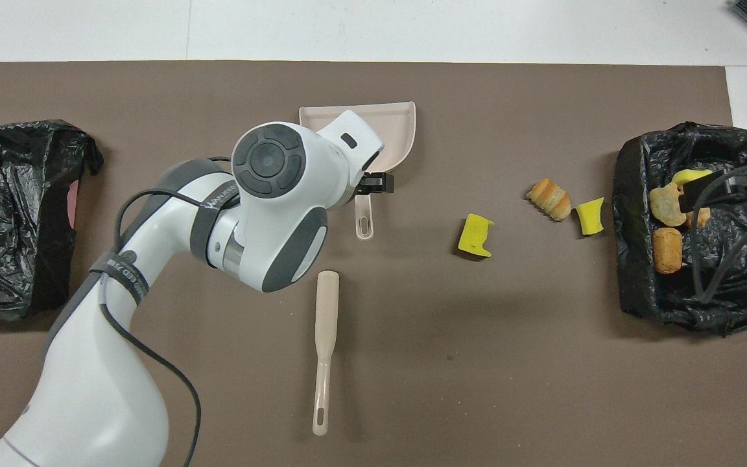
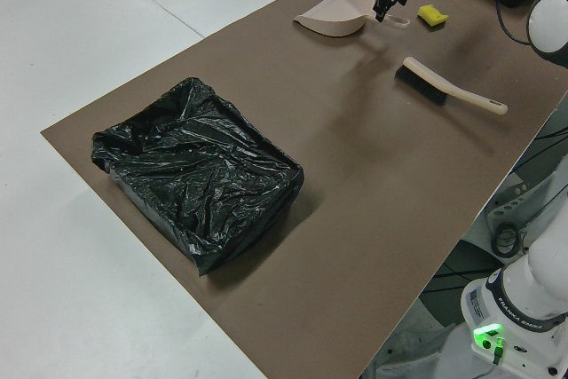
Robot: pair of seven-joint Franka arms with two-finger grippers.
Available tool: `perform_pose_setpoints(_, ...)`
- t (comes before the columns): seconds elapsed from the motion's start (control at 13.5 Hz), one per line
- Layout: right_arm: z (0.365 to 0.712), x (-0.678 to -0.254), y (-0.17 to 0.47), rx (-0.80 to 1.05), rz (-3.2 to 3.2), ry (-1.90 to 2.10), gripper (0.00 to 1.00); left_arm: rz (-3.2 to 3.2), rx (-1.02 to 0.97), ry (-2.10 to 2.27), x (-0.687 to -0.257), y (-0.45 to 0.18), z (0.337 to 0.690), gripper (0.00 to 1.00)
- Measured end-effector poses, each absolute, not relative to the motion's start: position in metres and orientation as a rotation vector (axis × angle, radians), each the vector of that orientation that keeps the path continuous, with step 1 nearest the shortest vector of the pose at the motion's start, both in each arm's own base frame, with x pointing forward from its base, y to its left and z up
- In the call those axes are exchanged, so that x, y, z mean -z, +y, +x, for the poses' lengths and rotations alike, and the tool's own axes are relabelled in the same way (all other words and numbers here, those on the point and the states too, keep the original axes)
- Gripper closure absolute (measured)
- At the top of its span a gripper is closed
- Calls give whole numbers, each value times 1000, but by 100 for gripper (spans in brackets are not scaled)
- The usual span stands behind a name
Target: Sweep and dump trash in bin
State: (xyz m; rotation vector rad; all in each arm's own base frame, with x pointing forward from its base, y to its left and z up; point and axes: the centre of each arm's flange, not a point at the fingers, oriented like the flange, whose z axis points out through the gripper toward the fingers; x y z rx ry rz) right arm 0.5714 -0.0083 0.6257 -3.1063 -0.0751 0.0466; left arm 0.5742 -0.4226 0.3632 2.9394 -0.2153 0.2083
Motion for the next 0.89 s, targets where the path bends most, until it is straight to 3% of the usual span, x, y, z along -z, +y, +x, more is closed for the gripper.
perform_pose_setpoints(0.37,571,-625,-13,-49,-3108,-64,0,2961,-234,-224,-363,-416,582,4)
perform_pose_setpoints(0.59,574,-619,-5,-25,-3108,-83,0,2979,-197,-231,-359,-417,578,39)
perform_pose_setpoints(0.82,572,-607,-1,-11,-3107,-93,0,2991,-172,-235,-355,-416,576,43)
perform_pose_setpoints(0.89,570,-603,0,-23,-3107,-95,0,2999,-158,-234,-354,-415,576,51)
